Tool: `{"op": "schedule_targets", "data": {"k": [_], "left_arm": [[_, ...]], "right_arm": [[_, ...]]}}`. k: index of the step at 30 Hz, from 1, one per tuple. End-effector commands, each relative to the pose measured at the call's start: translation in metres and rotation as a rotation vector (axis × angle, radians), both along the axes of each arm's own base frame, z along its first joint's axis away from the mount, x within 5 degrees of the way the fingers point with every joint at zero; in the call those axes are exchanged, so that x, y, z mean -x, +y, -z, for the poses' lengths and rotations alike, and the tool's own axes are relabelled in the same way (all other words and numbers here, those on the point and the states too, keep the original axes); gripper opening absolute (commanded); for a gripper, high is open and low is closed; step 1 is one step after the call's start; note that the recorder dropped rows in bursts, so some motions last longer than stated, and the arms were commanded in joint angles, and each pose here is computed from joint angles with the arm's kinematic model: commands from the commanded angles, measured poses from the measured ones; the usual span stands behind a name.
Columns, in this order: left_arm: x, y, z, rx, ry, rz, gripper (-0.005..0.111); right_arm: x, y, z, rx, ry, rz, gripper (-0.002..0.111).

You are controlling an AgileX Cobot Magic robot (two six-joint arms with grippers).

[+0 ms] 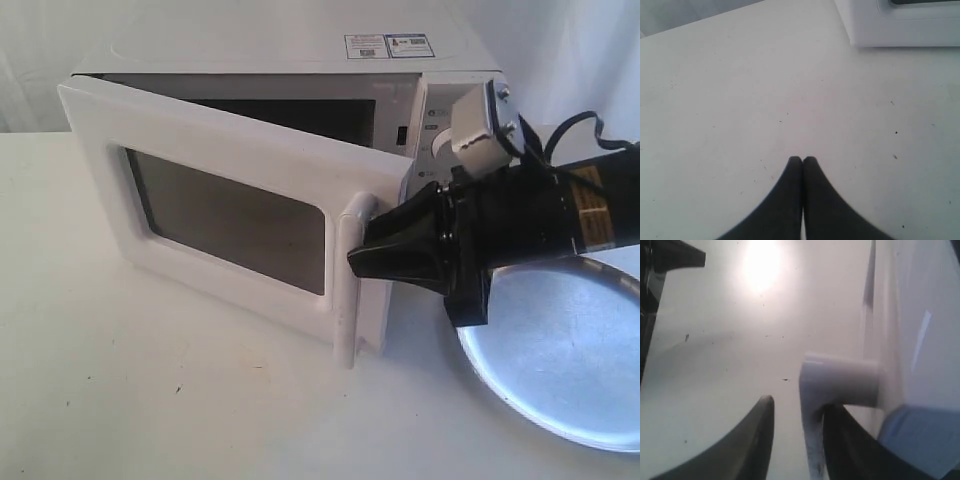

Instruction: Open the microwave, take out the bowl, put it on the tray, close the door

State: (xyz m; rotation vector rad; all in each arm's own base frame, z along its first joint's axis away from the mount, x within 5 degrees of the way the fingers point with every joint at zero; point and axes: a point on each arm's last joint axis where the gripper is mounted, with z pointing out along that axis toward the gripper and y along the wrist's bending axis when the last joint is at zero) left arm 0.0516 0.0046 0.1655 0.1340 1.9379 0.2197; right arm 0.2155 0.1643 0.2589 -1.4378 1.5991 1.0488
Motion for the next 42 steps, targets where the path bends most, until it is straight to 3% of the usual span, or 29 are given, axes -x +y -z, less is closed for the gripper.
{"op": "schedule_targets", "data": {"k": [1, 5, 9, 12, 15, 18, 20, 27, 31, 42], "left_arm": [[0.000, 0.000, -0.001, 0.011, -0.004, -0.001, 0.000], [0.000, 0.000, -0.001, 0.011, -0.004, -0.001, 0.000], [0.000, 0.000, -0.001, 0.011, -0.004, -0.001, 0.000], [0.000, 0.000, -0.001, 0.011, -0.004, -0.001, 0.000], [0.000, 0.000, -0.001, 0.011, -0.004, -0.001, 0.000], [0.000, 0.000, -0.001, 0.011, -0.004, -0.001, 0.000], [0.000, 0.000, -0.001, 0.011, -0.004, -0.001, 0.000], [0.000, 0.000, -0.001, 0.011, -0.004, -0.001, 0.000], [0.000, 0.000, -0.001, 0.011, -0.004, -0.001, 0.000], [0.000, 0.000, -0.001, 0.011, -0.004, -0.001, 0.000]], "right_arm": [[0.013, -0.002, -0.018, -0.064, 0.111, 0.010, 0.032], [0.032, -0.004, -0.037, -0.113, 0.074, -0.080, 0.032], [0.051, -0.011, -0.063, -0.160, -0.086, -0.107, 0.022], [0.060, -0.013, -0.091, -0.345, -0.272, -0.090, 0.012], [0.040, -0.017, -0.105, -0.426, -0.304, 0.194, 0.001], [0.009, -0.026, -0.093, -0.306, -0.290, 0.502, 0.000], [-0.005, -0.024, -0.075, -0.232, -0.246, 0.550, 0.000], [-0.020, 0.021, -0.008, -0.224, 0.056, 0.221, 0.000], [-0.010, 0.055, 0.023, -0.220, 0.133, 0.075, 0.000], [0.041, 0.111, 0.016, -0.357, 0.041, -0.165, 0.000]]}}
